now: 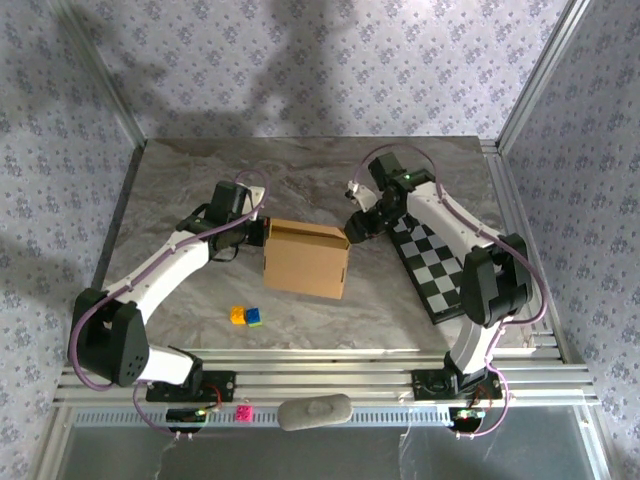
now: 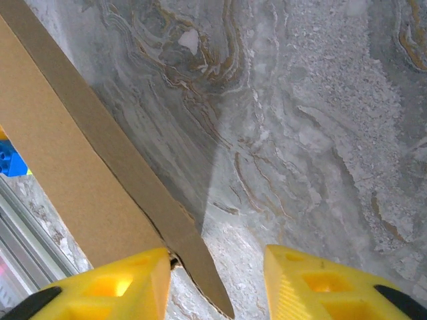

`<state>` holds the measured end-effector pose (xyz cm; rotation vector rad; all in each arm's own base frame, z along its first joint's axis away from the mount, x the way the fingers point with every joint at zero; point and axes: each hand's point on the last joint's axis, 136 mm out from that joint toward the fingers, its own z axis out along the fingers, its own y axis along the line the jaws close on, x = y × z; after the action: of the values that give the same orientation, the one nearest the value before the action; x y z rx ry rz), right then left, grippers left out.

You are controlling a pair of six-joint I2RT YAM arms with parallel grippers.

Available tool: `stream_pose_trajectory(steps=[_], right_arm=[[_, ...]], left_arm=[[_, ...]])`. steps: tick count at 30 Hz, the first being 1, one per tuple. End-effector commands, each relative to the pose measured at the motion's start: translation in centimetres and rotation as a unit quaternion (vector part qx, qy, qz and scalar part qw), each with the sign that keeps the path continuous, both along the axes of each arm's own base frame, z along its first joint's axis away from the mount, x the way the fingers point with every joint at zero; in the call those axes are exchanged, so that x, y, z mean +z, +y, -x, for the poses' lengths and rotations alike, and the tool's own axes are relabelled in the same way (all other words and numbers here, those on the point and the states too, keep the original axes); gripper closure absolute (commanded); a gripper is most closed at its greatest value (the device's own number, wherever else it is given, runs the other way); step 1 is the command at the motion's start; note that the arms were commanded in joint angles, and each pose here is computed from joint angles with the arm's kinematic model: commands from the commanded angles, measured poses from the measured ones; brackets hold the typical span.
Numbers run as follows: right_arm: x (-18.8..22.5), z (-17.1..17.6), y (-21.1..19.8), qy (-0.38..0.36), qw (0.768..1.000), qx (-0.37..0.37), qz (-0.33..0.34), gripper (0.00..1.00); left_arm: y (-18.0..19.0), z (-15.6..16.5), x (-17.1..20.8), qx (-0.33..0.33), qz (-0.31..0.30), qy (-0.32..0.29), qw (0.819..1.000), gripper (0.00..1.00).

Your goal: Fold the paper box

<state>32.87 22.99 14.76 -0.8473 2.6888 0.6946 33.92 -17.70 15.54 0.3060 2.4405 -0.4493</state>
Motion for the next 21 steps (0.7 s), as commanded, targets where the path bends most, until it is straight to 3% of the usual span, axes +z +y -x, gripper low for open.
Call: stream_pose_trajectory(steps=[1,21], right_arm=[[0.8,0.2,0.4,-0.001,1.0,0.013,0.005,0.61],[1.3,1.0,-0.5,-0.008,0.999,0.01,0.036,0.79]], left_arm=[[-0.3,-0.4,2.0,-0.003,0.004,-0.025,1.0,1.0],[-0.2,-0.5,1.8,-0.005,-0.004,-0.021,1.0,1.0]])
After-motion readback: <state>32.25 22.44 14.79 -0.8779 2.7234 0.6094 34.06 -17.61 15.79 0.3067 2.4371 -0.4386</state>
